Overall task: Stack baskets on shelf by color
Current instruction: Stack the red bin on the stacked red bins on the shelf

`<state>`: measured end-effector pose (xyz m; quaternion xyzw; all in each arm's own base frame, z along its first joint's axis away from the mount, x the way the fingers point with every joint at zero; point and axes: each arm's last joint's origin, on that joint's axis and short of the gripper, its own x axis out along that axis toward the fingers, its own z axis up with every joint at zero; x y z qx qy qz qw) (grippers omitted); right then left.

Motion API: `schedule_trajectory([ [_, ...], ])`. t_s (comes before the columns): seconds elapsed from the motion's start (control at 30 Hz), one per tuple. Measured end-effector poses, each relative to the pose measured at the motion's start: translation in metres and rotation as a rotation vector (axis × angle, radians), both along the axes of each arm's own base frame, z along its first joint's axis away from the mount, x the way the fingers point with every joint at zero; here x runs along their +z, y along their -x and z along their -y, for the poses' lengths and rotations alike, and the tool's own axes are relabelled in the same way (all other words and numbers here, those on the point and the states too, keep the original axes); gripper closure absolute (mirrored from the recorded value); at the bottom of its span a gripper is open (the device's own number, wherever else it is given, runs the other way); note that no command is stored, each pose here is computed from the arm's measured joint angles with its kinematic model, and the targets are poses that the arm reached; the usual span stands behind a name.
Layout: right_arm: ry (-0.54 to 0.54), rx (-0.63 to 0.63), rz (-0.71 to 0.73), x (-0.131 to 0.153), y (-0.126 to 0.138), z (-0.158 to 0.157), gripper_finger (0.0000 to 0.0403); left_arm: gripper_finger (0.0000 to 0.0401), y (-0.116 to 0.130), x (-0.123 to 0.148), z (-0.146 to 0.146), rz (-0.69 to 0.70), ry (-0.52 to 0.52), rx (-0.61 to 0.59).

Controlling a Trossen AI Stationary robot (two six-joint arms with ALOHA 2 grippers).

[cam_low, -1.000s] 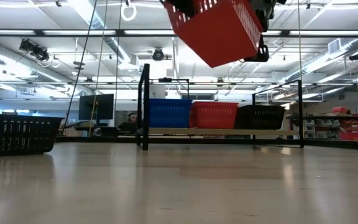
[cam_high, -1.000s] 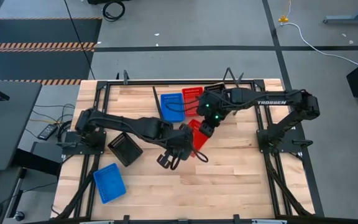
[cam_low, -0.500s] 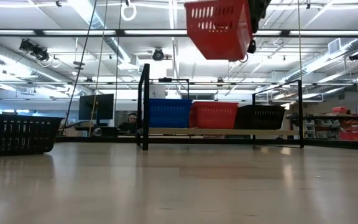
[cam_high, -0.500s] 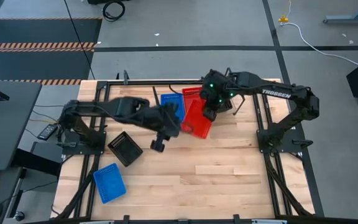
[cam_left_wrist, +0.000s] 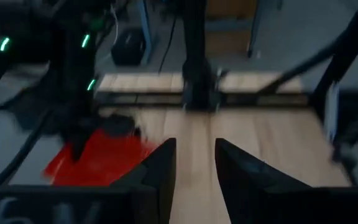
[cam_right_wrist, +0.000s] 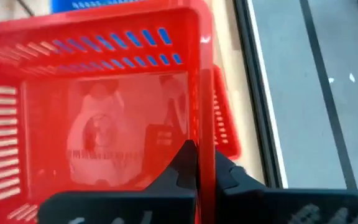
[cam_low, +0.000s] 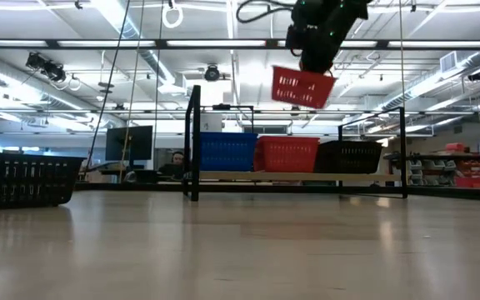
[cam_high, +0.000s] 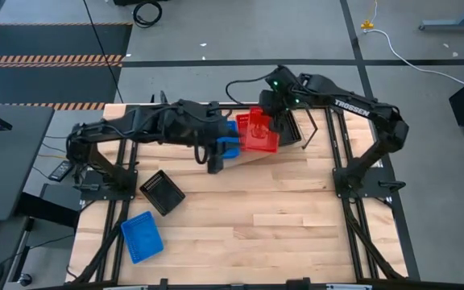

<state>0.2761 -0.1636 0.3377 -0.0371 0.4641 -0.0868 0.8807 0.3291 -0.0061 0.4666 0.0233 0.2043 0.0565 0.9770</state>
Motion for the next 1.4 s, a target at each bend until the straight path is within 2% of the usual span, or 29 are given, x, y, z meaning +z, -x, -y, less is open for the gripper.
schedule_trajectory([
  [0.27, 0.069, 0.084, 0.021, -0.019, -0.008, 0.037, 0.0401, 0.0284, -0.005, 0.015, -0.001, 0.184, 0.107, 0.085],
  [0.5, 0.037, 0.155, -0.027, -0.049, -0.020, 0.054, 0.0401, 0.0284, -0.007, 0.025, -0.003, 0.298, 0.167, 0.129],
  [0.7, 0.076, 0.186, 0.014, -0.055, -0.026, 0.064, 0.0401, 0.0284, -0.007, 0.025, -0.003, 0.307, 0.204, 0.164],
  [1.1, 0.019, 0.221, -0.005, -0.075, -0.032, 0.071, 0.0399, 0.0284, -0.007, 0.024, -0.004, 0.314, 0.233, 0.191],
  [1.4, 0.037, 0.208, -0.019, -0.079, -0.035, 0.073, 0.0349, 0.0284, -0.007, 0.024, -0.004, 0.316, 0.249, 0.196],
])
